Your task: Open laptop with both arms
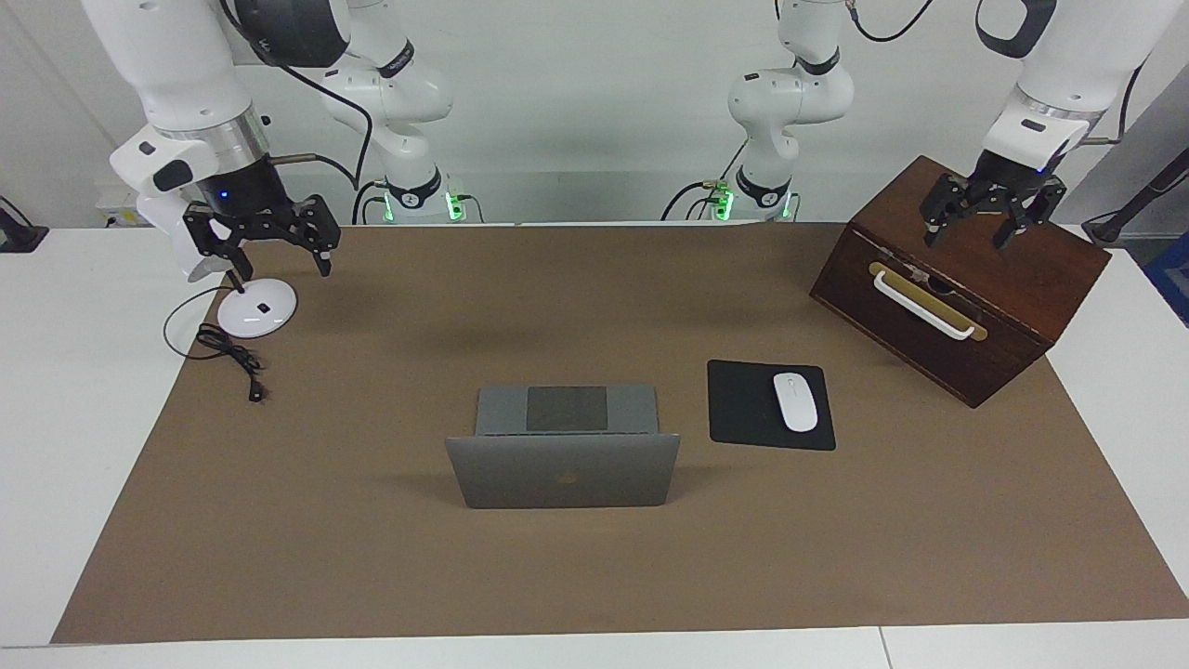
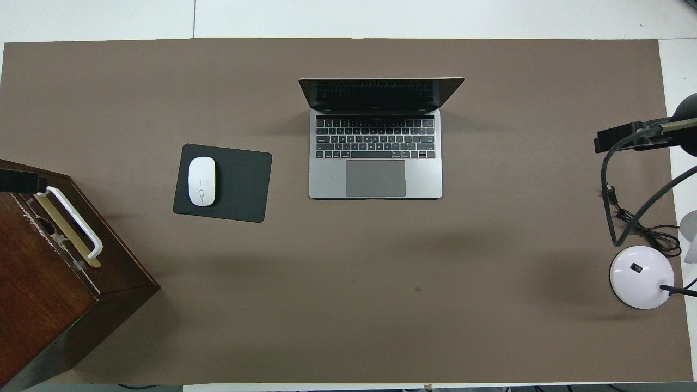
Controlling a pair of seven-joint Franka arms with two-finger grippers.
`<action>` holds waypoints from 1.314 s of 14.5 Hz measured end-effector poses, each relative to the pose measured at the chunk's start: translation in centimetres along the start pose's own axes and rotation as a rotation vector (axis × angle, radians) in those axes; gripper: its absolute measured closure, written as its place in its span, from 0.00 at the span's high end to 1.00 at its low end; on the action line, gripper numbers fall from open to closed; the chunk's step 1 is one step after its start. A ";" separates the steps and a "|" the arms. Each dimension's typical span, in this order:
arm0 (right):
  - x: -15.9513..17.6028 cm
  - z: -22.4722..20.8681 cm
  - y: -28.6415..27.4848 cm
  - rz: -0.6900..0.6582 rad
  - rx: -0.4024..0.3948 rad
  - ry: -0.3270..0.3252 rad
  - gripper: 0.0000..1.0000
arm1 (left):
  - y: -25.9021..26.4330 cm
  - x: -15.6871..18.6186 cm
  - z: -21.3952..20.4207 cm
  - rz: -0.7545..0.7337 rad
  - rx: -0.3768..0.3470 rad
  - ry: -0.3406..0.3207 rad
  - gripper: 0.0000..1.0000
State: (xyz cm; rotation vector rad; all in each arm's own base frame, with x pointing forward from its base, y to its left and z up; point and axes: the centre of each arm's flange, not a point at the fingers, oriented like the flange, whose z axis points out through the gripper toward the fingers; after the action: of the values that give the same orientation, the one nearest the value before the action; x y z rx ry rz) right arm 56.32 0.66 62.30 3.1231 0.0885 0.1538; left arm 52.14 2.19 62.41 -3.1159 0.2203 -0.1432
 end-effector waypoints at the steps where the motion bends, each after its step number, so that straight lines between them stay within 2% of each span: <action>1: 0.0 0.0 0.0 0.000 0.000 -0.001 1.00 | 0.6 0.1 0.0 0.004 -0.001 0.000 1.00; 7: 0.2 0.5 0.0 0.000 0.000 -0.009 1.00 | 2.5 1.6 2.9 -0.050 -0.012 -0.052 1.00; 13: 0.2 0.6 0.0 0.000 0.000 -0.011 1.00 | 3.7 2.5 -0.8 -0.056 -0.010 -0.051 1.00; 19: 0.2 0.7 0.0 0.000 0.000 -0.011 1.00 | 3.7 2.4 -0.7 -0.061 -0.011 -0.073 1.00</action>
State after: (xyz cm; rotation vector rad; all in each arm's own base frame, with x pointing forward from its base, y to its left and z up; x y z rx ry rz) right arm 56.61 0.66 61.66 3.1236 0.0887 0.1359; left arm 53.89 -1.79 63.23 -3.1333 0.1247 -0.0292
